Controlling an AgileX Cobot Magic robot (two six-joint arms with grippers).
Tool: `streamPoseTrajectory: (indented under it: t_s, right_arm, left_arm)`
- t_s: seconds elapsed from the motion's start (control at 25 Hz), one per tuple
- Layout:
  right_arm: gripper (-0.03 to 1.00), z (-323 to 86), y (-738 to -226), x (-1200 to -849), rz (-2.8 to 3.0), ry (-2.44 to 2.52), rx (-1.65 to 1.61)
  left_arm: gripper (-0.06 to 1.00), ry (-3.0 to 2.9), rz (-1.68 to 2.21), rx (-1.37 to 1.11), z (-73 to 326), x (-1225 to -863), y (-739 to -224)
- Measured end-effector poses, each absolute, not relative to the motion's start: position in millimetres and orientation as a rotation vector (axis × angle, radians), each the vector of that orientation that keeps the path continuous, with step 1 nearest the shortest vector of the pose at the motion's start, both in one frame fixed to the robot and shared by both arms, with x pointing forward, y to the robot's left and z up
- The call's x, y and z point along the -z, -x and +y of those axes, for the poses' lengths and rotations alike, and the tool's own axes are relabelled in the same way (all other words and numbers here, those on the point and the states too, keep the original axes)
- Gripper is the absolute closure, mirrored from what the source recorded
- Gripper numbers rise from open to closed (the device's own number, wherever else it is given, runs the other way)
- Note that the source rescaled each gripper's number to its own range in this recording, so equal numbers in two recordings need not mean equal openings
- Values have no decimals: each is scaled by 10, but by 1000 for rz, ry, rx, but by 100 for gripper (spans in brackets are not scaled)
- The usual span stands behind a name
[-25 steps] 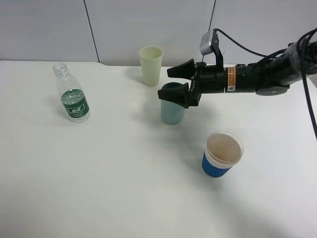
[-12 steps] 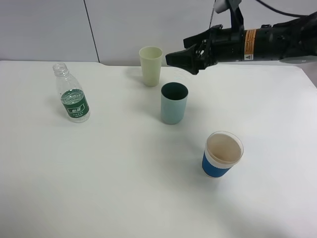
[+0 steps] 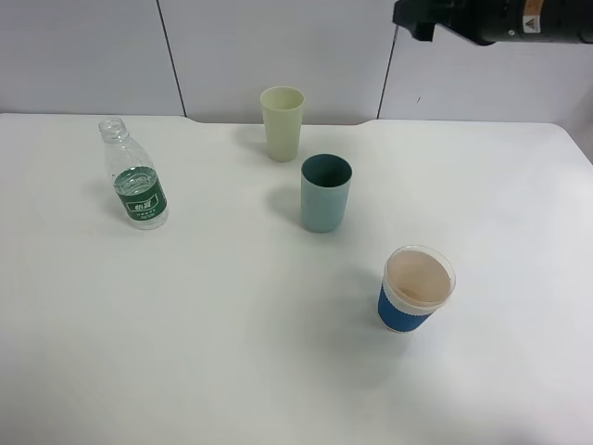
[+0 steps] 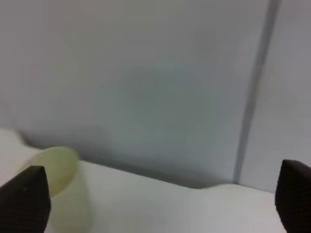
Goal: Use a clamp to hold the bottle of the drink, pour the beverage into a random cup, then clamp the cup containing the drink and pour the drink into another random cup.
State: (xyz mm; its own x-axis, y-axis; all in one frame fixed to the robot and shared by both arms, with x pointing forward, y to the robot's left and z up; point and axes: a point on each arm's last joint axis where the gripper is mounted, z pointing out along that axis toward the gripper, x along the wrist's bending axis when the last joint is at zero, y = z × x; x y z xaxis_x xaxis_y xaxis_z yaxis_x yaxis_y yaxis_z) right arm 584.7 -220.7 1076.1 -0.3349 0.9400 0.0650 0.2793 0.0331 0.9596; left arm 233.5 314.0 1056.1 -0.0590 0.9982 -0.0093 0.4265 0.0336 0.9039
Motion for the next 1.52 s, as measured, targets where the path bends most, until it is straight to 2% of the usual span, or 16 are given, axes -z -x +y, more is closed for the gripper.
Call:
streamPoseTrajectory:
  t_s: [0.44,0.92,1.28,1.52]
  right_arm:
    - [-3,-2606,-5388,-11044,1798,-1196,-677]
    - [-3,-2840,-4492,-11743,1634,-1212,-699]
    - [-3,-3127,-3875,-11950,1488,-1305,-627]
    - [-3,-3286,-3374,-11830,1350,-1341,-603]
  left_arm:
    - [-5,-1482,1582,-992,3140,-10561,-2335]
    - [-5,-1482,1582,-992,3140,-10561,-2335]
    - [-5,-1482,1582,-992,3140,-10561,-2335]
    - [-5,-1482,1582,-992,3140,-10561,-2335]
